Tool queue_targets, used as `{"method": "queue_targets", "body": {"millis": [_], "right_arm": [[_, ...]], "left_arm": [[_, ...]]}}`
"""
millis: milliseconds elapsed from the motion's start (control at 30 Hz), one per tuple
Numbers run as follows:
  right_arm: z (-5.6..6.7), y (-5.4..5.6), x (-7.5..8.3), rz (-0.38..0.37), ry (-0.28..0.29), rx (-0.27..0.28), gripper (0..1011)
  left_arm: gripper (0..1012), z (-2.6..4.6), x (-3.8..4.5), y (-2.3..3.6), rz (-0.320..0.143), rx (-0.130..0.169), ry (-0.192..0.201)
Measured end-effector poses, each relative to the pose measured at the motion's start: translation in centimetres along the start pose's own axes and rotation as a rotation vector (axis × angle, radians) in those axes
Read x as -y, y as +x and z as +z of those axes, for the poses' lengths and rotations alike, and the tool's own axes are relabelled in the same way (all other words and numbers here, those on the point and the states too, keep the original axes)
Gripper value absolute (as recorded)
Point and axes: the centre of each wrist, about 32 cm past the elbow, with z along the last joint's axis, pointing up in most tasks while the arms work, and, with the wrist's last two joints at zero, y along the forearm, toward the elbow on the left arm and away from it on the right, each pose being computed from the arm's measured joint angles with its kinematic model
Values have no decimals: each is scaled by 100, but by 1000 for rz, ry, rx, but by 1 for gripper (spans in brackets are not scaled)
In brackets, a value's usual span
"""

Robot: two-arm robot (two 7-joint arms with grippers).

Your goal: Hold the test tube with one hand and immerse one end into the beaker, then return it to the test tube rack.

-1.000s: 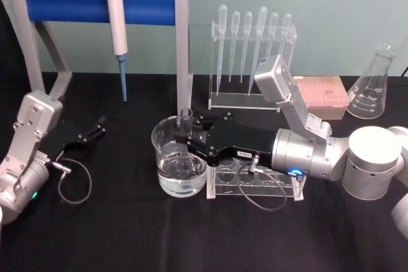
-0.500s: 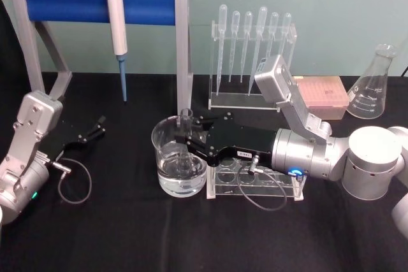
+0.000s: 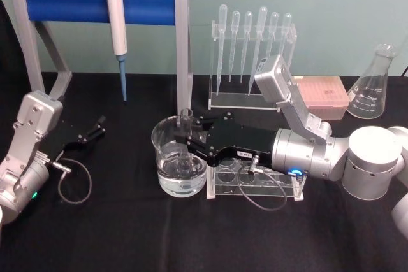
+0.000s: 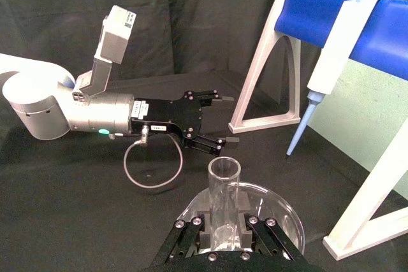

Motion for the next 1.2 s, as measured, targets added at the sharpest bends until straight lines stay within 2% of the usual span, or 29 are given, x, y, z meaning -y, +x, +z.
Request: {"method": "queue_targets", "body": {"millis": [933,1100,1200], "right_arm": [[1,1,2,2,1,1,234],[78,5,35,17,25,18,235],[134,10,57,26,44,10,234]], "left_arm": [[1000,0,0,0,0,0,0],[1000,0,0,0,0,0,0],[1000,0,0,0,0,0,0]]}}
